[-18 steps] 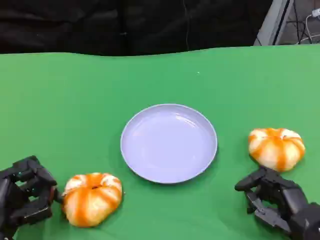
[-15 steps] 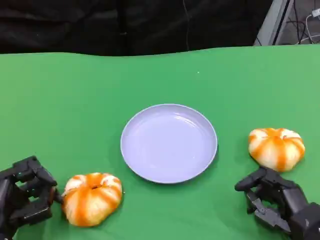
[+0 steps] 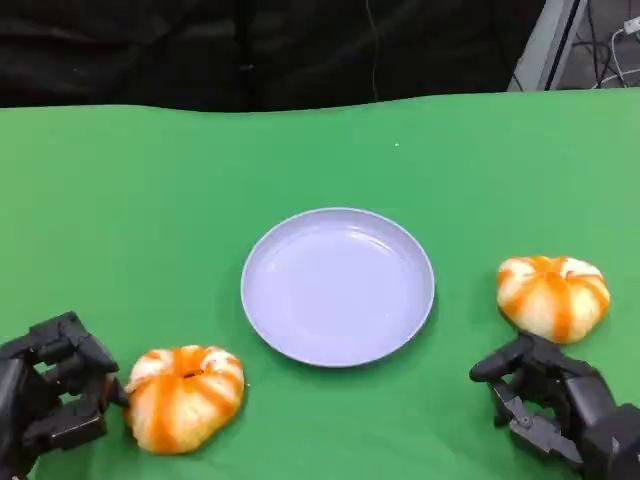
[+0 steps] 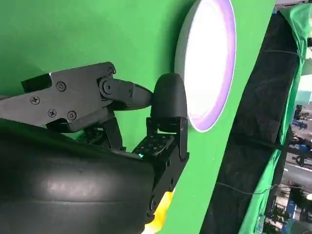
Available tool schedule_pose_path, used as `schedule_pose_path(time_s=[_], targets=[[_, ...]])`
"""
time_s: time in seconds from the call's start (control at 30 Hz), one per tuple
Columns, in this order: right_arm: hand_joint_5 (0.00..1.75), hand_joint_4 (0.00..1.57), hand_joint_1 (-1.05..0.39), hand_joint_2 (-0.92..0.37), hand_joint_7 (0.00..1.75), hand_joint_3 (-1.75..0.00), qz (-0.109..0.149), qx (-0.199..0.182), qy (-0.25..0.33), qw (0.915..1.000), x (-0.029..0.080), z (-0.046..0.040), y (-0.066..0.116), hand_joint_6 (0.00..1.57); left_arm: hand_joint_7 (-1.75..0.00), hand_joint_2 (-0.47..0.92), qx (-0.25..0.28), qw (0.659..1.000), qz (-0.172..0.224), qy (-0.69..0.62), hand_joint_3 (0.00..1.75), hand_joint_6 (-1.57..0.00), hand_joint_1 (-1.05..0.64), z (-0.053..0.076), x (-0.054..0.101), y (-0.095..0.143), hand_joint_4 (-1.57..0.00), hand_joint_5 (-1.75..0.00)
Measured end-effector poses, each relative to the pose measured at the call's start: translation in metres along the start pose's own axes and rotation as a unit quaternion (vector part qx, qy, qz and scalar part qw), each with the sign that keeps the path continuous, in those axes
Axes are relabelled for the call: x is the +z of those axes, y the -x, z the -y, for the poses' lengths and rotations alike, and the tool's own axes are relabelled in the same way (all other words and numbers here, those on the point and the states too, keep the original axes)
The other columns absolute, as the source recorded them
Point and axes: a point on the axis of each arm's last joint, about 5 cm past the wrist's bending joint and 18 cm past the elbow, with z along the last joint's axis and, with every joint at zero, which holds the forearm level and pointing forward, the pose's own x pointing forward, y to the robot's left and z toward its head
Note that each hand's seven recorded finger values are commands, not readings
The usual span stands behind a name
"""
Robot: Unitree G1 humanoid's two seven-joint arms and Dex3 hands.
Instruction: Grasp the bread from the table and place it into the plate.
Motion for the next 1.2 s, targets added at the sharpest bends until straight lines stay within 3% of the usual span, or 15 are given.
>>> schedule_pose_path(time_s=[0.03,0.2,0.27,0.33,0.4,0.47,0.6,0.83,0.97,1.2], targets=[[1.72,0.66,-0.15,-0.9,1.2,-0.53,0.0,0.0,0.0,1.0,0.0,0.0001,0.0,0.75,-1.19,0.71,-0.001,1.0,0.001,0.001,0.92,-0.88,0.13,0.0,0.0,0.0,-0.85,-1.48],[1.72,0.67,-0.15,-0.9,1.19,-0.52,0.0,0.0,0.0,1.0,0.0,0.0002,0.0,0.75,-0.63,0.56,-0.011,0.997,0.017,0.078,0.94,-0.91,0.04,0.001,-0.003,0.001,-0.74,-1.17],[1.72,0.67,-0.14,-0.9,1.19,-0.52,0.0,0.0,0.0,1.0,0.0,0.0002,0.0,0.76,-0.29,0.62,-0.019,0.993,0.021,0.115,0.79,-0.96,-0.02,0.003,-0.004,0.0,-0.77,-0.84],[1.73,0.67,-0.14,-0.9,1.19,-0.53,0.001,0.001,0.0,1.0,0.0,0.0001,0.0,0.76,-0.08,0.79,-0.031,0.989,0.023,0.14,0.4,-0.93,-0.1,0.003,-0.004,0.0,-0.86,-0.39],[1.73,0.67,-0.13,-0.9,1.19,-0.53,0.0,0.001,0.0,1.0,0.0,0.0001,0.0,0.76,-0.02,0.88,-0.043,0.987,0.025,0.156,0.18,-0.88,-0.17,0.002,-0.004,0.002,-0.88,-0.17],[1.73,0.67,-0.13,-0.91,1.19,-0.53,0.0,0.0,0.0,1.0,0.0,0.0002,0.0,0.76,0.0,0.91,-0.055,0.985,0.028,0.163,0.09,-0.73,-0.34,0.001,-0.004,0.003,-0.78,-0.04],[1.73,0.68,-0.12,-0.9,1.19,-0.53,0.0,0.0,0.0,1.0,0.0,0.0003,0.0,0.76,0.0,0.92,-0.083,0.98,0.04,0.178,0.05,-0.58,-0.49,-0.003,-0.006,0.008,-0.65,0.0],[1.73,0.67,-0.12,-0.9,1.19,-0.53,-0.001,0.0,0.0,1.0,0.0,0.0003,-0.001,0.75,0.0,0.92,-0.095,0.979,0.054,0.171,0.14,-0.37,-0.81,-0.007,-0.009,0.014,-0.42,0.0],[1.73,0.67,-0.12,-0.9,1.2,-0.53,-0.001,0.0,0.0,1.0,0.0,0.0004,-0.001,0.75,0.0,0.92,-0.103,0.991,0.055,0.064,0.21,-0.3,-1.0,-0.006,-0.001,0.011,-0.3,0.0],[1.73,0.66,-0.11,-0.91,1.2,-0.53,0.0,0.001,0.0,1.0,0.0,0.0003,-0.001,0.74,-0.01,0.92,-0.124,0.981,0.053,-0.138,0.23,-0.32,-1.05,0.001,0.015,0.004,-0.3,-0.01]])
